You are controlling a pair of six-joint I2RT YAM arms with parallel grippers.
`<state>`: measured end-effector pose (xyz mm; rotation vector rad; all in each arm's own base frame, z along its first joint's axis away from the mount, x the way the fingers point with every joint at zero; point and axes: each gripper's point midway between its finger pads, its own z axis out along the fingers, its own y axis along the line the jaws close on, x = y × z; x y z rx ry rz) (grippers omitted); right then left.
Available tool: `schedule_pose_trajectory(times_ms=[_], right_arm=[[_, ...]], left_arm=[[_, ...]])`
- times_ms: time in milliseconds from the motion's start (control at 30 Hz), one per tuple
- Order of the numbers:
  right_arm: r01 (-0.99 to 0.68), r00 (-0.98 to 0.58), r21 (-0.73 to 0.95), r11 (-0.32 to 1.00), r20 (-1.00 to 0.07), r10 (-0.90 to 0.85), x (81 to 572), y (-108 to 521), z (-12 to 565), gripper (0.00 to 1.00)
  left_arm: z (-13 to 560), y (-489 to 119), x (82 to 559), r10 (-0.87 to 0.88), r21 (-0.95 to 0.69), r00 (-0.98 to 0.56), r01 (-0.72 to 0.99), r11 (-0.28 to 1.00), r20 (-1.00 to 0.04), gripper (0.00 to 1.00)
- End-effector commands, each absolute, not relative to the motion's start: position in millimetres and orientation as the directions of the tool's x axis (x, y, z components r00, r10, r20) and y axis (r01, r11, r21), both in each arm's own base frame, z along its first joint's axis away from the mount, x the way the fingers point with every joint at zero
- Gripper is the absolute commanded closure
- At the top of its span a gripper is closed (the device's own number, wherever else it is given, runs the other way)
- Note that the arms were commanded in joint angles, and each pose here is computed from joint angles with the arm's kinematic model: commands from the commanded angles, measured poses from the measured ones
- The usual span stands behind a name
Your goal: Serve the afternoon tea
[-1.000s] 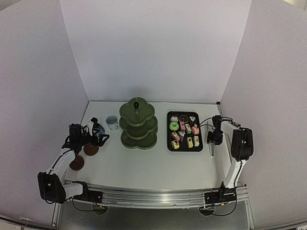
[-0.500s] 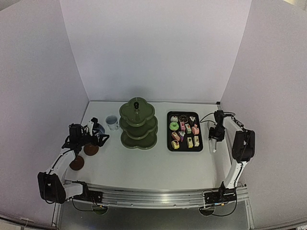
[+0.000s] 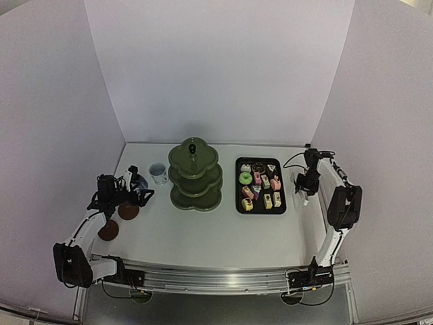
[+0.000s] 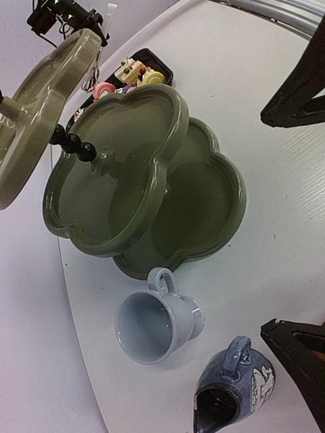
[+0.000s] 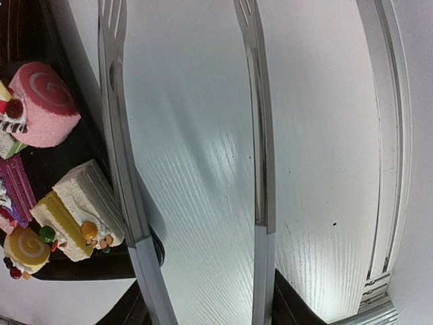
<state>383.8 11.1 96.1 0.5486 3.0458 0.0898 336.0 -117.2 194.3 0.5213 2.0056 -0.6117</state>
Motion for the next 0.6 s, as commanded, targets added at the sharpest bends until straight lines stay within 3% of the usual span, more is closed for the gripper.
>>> schedule_pose_trajectory(times_ms=[0,400,567], right_arm=[[0.362,-0.921,0.144,0.921,-0.094,0.377,384,20,155,0.5],[0.346,-0.92,0.178,0.921,-0.127,0.37,382,26,188,0.52],[0.196,-0.944,0.114,0.974,-0.246,0.218,380,45,212,0.52]], left_arm=[[224,-121,343,0.113,-0.156,-0.372,0.62,0.769,-0.921,0.0],[223,-122,345,0.11,-0.156,-0.365,0.625,0.765,-0.924,0.0],[223,-122,345,0.114,-0.151,-0.36,0.631,0.761,-0.926,0.0]])
